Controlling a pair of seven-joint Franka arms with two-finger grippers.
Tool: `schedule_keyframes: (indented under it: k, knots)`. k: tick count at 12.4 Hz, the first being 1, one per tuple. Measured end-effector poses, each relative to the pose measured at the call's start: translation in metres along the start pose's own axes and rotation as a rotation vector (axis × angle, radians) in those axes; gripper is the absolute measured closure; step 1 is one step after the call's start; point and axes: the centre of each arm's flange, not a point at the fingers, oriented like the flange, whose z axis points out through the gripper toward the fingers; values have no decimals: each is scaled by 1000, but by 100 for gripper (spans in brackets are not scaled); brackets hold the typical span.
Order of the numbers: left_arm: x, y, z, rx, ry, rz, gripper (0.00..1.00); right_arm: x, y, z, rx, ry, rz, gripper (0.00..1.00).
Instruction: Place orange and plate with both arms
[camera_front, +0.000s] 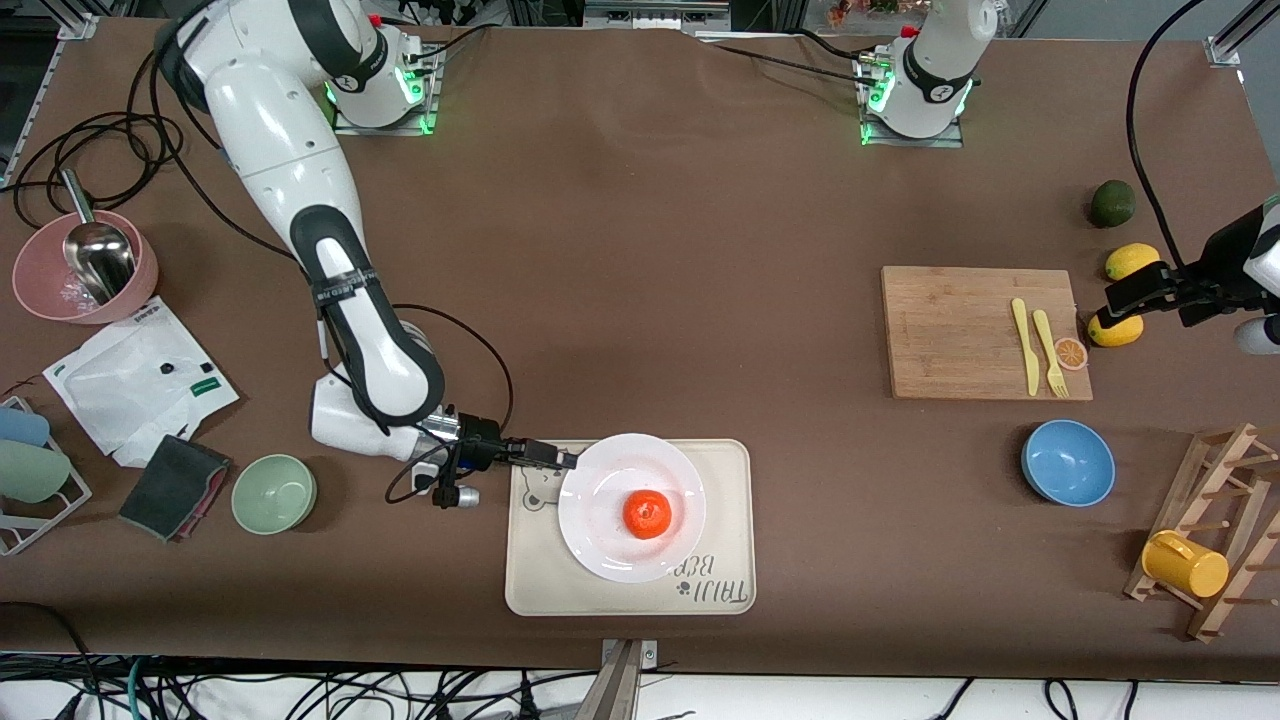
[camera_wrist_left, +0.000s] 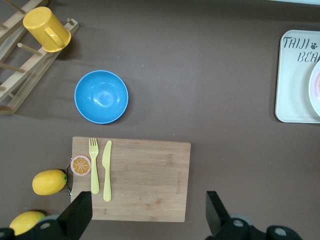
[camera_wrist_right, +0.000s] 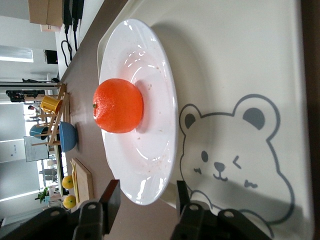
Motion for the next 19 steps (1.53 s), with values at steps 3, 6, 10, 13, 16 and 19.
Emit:
schedule_keyframes:
  k: [3, 6, 10, 13, 16, 19]
  knots:
    - [0, 0, 0, 0, 0, 0, 0, -4, -18, -36, -124, -30, -113, 47]
    - [1, 0, 0, 0, 1, 0, 0, -12, -40, -98, -281, -76, -246, 39]
    - [1, 0, 0, 0, 1, 0, 0, -39, -79, -193, -444, -175, -376, 9]
    - [1, 0, 0, 0, 2, 0, 0, -63, -108, -260, -560, -232, -395, 0]
    - [1, 0, 0, 0, 2, 0, 0, -91, -152, -316, -705, -257, -369, 0]
    - [1, 0, 0, 0, 2, -1, 0, -112, -191, -366, -837, -238, -328, 0]
